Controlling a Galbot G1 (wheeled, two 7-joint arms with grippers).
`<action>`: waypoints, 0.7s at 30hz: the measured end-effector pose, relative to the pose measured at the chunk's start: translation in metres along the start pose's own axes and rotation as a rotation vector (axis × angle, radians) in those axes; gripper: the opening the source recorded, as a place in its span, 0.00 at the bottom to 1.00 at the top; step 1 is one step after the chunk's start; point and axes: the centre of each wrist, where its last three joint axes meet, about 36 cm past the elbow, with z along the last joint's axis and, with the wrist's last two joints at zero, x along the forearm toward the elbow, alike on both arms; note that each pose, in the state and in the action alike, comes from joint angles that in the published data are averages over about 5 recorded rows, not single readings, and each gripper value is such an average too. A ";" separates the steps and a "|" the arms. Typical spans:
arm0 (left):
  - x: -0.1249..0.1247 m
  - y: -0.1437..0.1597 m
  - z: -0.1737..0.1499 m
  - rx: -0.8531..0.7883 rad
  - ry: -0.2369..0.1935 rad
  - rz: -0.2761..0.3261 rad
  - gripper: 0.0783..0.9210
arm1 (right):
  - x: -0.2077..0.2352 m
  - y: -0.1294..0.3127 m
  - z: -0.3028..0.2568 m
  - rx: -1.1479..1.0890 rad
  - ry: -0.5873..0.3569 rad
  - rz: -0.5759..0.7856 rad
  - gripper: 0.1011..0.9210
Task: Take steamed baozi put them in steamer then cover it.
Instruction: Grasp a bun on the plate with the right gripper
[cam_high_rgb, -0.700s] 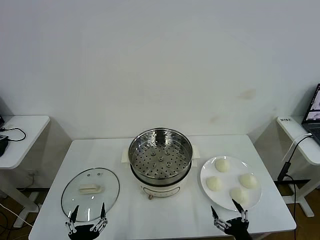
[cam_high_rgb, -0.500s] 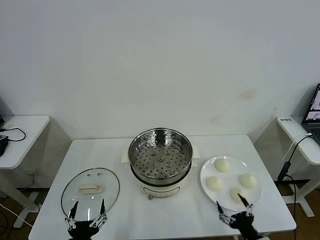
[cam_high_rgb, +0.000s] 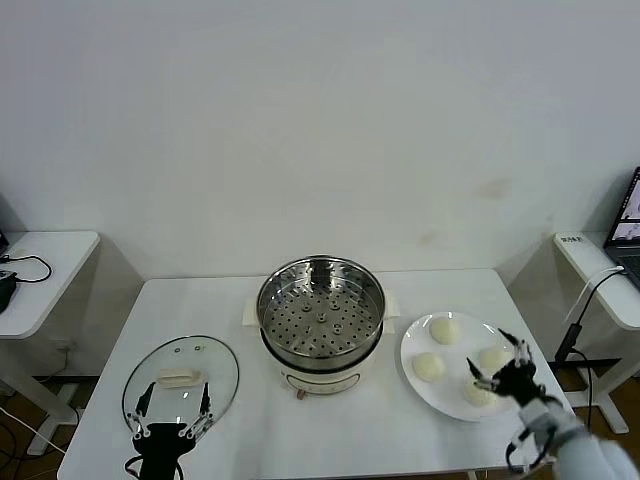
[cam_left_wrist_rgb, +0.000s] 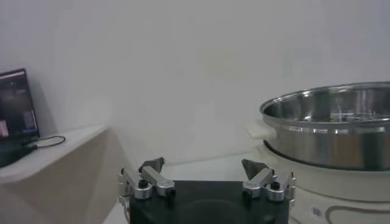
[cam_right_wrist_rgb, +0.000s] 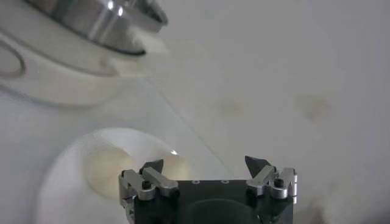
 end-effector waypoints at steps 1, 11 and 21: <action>0.000 0.000 -0.001 -0.006 -0.001 -0.001 0.88 | -0.005 -0.011 0.000 0.031 0.007 -0.023 0.88; -0.004 0.002 -0.006 -0.041 -0.012 -0.015 0.88 | -0.068 -0.097 -0.007 0.249 0.077 -0.288 0.88; -0.010 0.005 -0.010 -0.042 -0.030 -0.064 0.88 | -0.137 -0.137 -0.016 0.396 0.151 -0.550 0.88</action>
